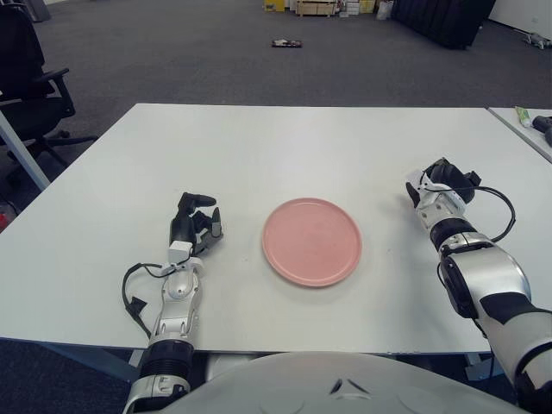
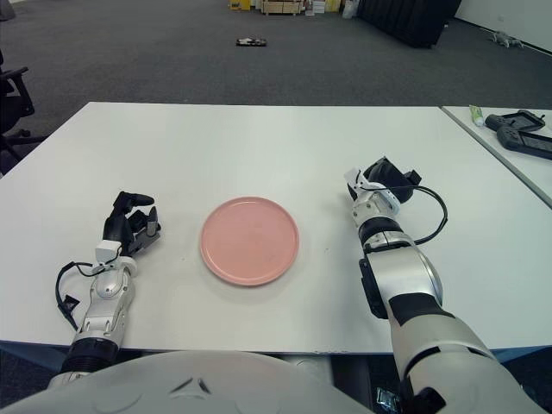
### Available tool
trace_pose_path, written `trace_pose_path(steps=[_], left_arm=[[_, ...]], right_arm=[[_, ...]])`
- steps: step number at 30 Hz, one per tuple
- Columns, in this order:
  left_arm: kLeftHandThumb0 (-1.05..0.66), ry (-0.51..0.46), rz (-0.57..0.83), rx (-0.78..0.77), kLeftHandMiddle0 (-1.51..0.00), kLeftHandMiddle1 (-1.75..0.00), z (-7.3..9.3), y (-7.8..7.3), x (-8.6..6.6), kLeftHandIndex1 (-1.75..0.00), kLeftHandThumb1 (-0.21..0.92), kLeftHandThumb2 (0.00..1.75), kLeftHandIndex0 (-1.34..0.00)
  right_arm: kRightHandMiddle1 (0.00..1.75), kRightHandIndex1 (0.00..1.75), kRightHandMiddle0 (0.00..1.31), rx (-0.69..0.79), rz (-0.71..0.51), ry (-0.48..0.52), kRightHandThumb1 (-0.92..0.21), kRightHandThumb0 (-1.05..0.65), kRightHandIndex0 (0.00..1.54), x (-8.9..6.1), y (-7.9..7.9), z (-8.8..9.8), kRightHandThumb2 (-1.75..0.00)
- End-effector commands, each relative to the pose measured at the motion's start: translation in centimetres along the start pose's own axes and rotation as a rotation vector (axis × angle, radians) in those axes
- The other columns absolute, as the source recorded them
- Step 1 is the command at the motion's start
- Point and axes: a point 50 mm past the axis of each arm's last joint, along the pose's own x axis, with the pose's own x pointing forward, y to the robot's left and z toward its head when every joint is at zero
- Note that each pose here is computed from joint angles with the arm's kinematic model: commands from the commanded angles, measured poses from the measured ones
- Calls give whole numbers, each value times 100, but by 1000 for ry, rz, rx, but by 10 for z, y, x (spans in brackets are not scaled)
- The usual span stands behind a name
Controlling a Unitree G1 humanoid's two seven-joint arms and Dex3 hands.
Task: Put the apple into the plate.
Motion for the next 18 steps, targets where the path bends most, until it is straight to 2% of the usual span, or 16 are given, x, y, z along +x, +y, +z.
trace_pose_path(steps=[1, 18], left_arm=[[-39, 69, 3, 0, -80, -175, -12, 1, -4, -175, 63, 93, -38], [-39, 59, 3, 4, -80, -175, -13, 3, -4, -175, 62, 94, -38]], right_arm=[[175, 160, 59, 69, -30, -21, -2, 0, 89, 2, -5, 14, -161], [175, 162, 61, 247, -201, -130, -1, 0, 89, 0, -17, 27, -163]])
